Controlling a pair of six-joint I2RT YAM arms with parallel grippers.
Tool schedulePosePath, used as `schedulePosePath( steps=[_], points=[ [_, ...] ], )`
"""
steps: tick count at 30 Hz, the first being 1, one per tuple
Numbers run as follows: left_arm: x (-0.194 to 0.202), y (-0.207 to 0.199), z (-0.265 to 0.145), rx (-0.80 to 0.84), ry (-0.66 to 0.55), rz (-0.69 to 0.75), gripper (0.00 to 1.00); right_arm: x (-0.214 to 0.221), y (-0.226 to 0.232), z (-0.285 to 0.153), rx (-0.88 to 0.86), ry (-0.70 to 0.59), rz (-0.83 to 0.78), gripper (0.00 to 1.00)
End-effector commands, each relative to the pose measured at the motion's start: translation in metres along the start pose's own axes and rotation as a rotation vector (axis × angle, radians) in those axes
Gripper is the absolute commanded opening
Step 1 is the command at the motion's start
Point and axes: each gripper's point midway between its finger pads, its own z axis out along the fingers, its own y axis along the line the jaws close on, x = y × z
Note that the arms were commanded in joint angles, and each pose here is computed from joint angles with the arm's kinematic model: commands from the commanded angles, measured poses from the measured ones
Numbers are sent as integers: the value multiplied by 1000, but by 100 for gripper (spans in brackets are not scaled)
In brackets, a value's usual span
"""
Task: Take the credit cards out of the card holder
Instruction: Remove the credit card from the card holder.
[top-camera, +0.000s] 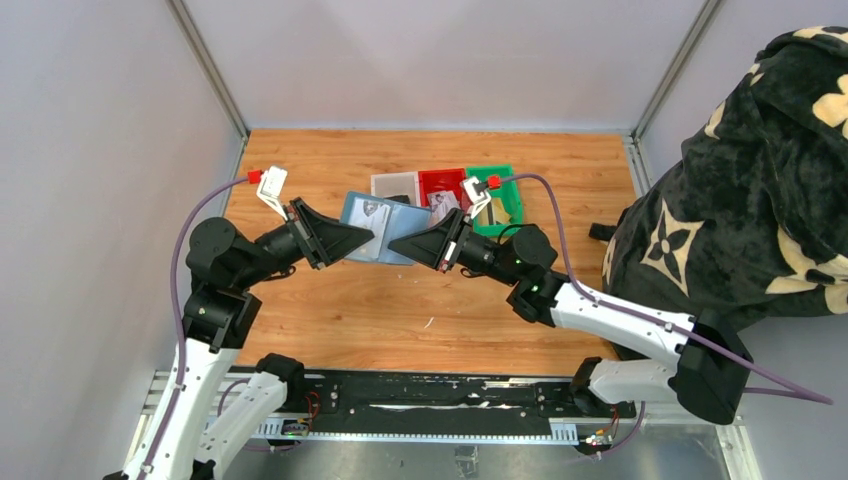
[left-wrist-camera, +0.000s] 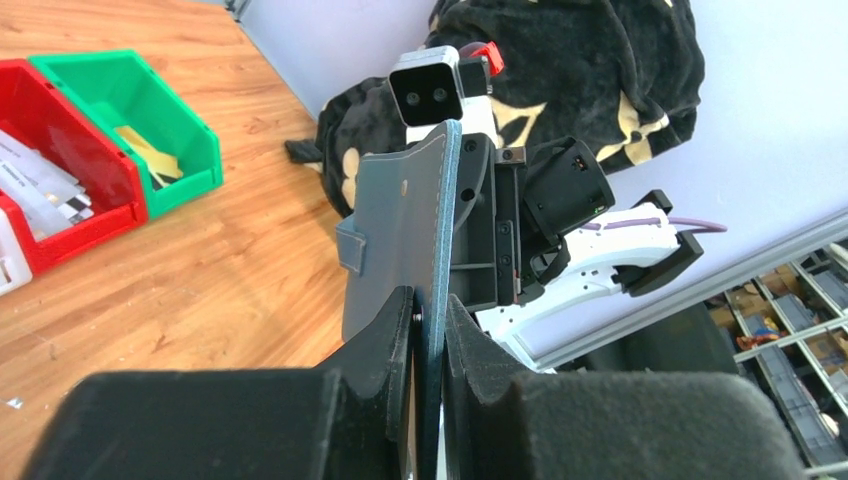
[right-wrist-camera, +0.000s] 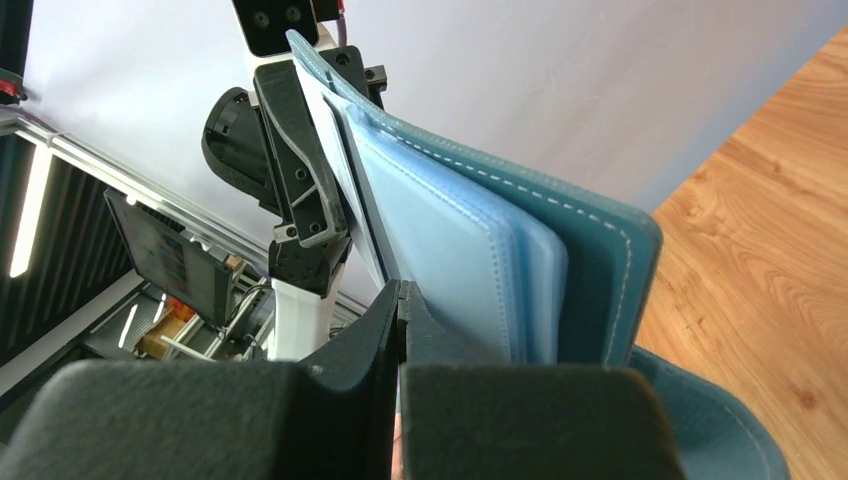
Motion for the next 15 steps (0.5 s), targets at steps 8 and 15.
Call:
schedulePosePath(
  steps=[8,15],
  points=[
    [-9,-26,-4,68,-10,32,14,9,17,13,-36,87,-51,39],
    [-8,-24,-4,63,-11,37,11,20,19,21,-53,135,-50,41]
  ],
)
